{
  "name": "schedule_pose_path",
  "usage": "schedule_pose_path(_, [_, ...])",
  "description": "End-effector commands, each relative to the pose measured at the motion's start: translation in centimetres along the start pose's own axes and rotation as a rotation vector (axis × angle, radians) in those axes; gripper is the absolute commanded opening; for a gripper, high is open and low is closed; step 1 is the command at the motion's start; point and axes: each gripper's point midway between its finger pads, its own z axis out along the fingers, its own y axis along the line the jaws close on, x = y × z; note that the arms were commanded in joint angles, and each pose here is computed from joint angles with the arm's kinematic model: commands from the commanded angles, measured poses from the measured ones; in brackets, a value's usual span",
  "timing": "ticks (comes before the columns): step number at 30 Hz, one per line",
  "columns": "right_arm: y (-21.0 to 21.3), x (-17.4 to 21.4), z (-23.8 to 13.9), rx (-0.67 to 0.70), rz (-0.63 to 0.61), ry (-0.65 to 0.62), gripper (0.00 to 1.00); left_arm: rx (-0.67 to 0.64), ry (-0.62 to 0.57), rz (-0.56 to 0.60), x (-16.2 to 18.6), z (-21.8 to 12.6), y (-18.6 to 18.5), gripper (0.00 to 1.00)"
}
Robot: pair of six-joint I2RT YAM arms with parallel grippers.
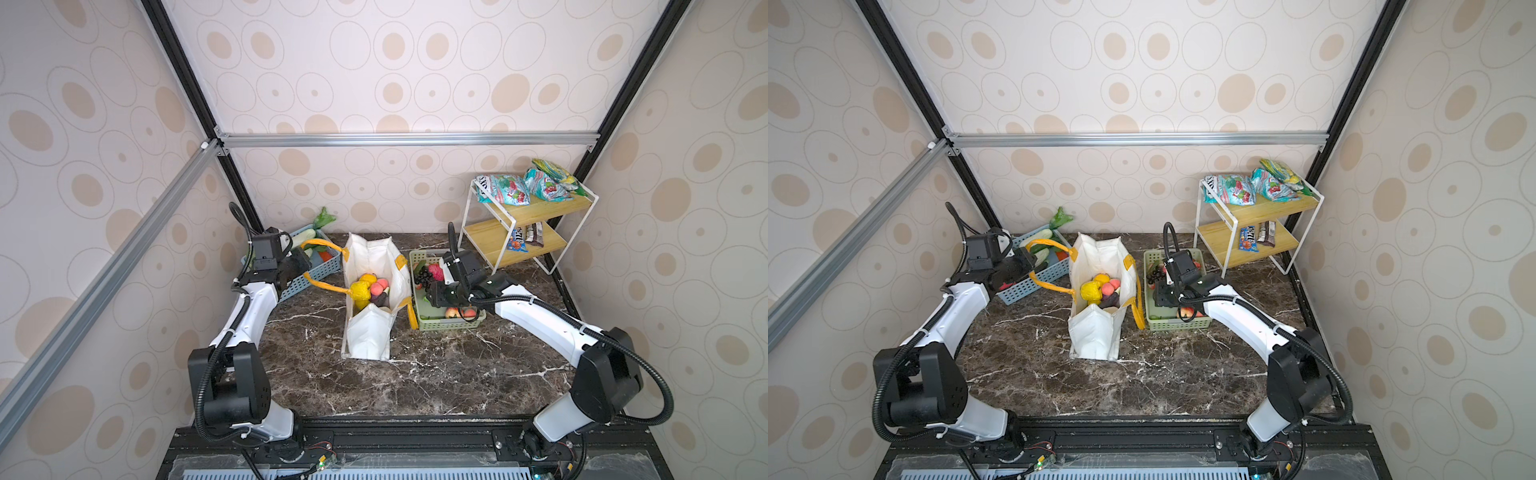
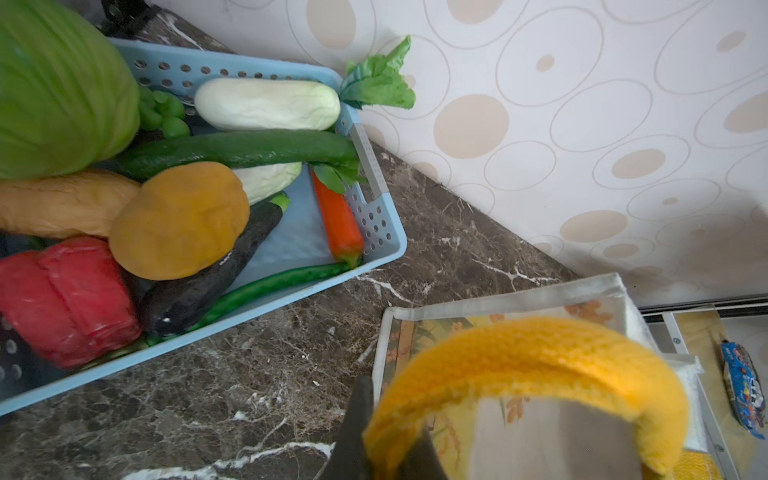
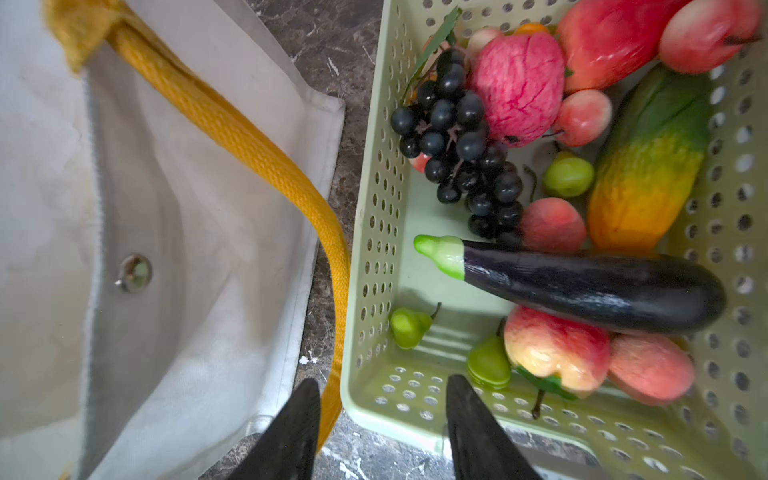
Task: Place the food into the grocery bag and tie it
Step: 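Move the right gripper to the yellow handle farthest from the left gripper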
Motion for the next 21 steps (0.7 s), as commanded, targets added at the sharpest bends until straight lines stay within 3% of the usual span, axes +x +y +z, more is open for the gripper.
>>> schedule_pose_path(1, [1.1,0.9,2.2,-0.04,0.013,0.044,0.52,0.017,-0.052,-0.001,-1.9,-1.6,-0.3,0.03])
schedule_pose_path(9, [4.4,1.4,5.4,-0.1,-0.001,0.094,0.52,-0.014,-0.088,-0.045,-2.8,-2.4,1.8,0.03])
schedule_pose_path(21, [7.2,2.0,6.3,-0.145,-0.017,0.116,0.54,-0.082,-0.201,-0.119,-5.8,-4.6,5.1,0.02])
